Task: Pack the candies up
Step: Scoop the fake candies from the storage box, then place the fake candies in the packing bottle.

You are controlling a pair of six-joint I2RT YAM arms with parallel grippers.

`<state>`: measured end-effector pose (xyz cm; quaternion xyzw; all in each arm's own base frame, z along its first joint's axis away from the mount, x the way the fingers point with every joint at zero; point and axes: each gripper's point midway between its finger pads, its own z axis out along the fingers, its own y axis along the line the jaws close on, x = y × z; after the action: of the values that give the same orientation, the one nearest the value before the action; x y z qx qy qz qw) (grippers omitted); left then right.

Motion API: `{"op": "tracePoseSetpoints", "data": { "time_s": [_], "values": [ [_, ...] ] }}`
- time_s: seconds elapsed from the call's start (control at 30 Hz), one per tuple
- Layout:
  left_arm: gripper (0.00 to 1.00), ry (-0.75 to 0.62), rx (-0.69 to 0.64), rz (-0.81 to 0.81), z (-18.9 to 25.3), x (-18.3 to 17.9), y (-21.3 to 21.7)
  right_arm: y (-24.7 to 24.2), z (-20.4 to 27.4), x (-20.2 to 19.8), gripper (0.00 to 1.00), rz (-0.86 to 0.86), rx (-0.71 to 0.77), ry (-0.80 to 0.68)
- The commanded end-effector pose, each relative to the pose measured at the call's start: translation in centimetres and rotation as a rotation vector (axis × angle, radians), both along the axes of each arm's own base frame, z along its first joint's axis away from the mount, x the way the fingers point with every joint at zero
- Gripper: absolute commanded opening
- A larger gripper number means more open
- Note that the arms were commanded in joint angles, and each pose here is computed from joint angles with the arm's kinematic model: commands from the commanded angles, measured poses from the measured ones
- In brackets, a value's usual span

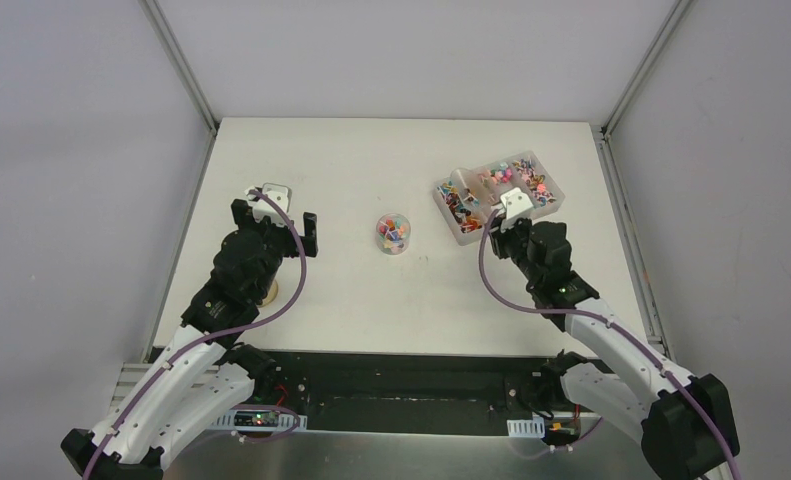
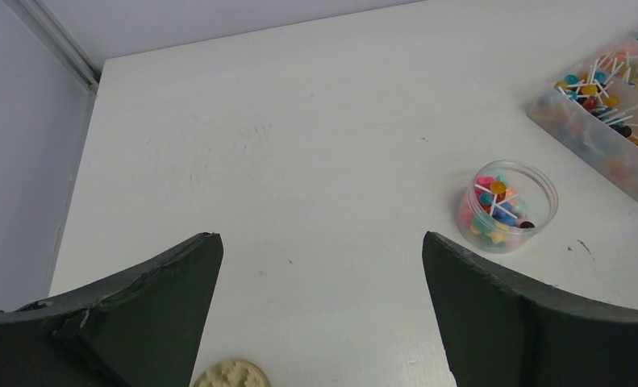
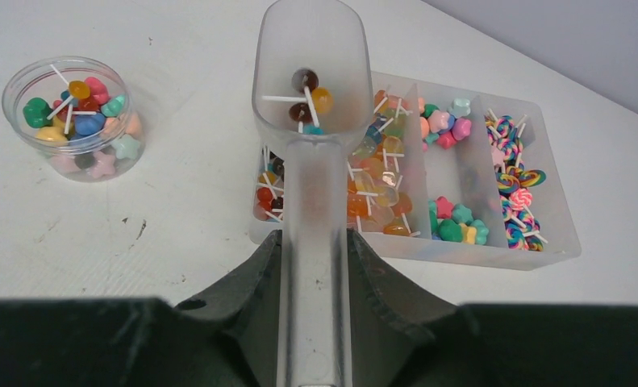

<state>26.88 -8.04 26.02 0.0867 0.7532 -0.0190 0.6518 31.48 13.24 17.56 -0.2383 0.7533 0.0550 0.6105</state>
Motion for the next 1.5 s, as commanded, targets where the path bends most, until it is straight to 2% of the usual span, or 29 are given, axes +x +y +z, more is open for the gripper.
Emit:
{"op": "tracePoseSetpoints", "data": {
  "time_s": [0.0, 0.33, 0.6, 0.93, 1.17, 1.47],
  "values": [
    [0.99, -0.037, -0.014, -0.005, 0.9, 0.1, 0.0, 1.8, 2.7, 0.4, 0.00, 0.100, 0.014, -0.085],
    [0.99, -0.045, -0.018, 0.005, 1.1, 0.0, 0.2, 2.9, 2.8, 0.8, 0.00, 0.163, -0.058, -0.032],
    [0.99, -0.052, -0.019, 0.021, 1.3, -0.1, 0.5, 5.4, 3.4, -0.2, 0.00, 0.323, -0.207, -0.055],
    [0.99, -0.068, -0.025, 0.047, 1.7, -0.3, 1.1, 8.8, 1.8, -1.6, 0.00, 0.452, -0.449, -0.005],
    [0.99, -0.079, -0.030, 0.054, 2.0, -0.5, 1.4, 9.8, 1.2, -1.3, 0.00, 0.432, -0.591, -0.002],
    [0.99, -0.081, -0.031, 0.050, 2.0, -0.5, 1.3, 10.8, 1.6, -1.6, 0.00, 0.451, -0.688, -0.026]
  ]
}}
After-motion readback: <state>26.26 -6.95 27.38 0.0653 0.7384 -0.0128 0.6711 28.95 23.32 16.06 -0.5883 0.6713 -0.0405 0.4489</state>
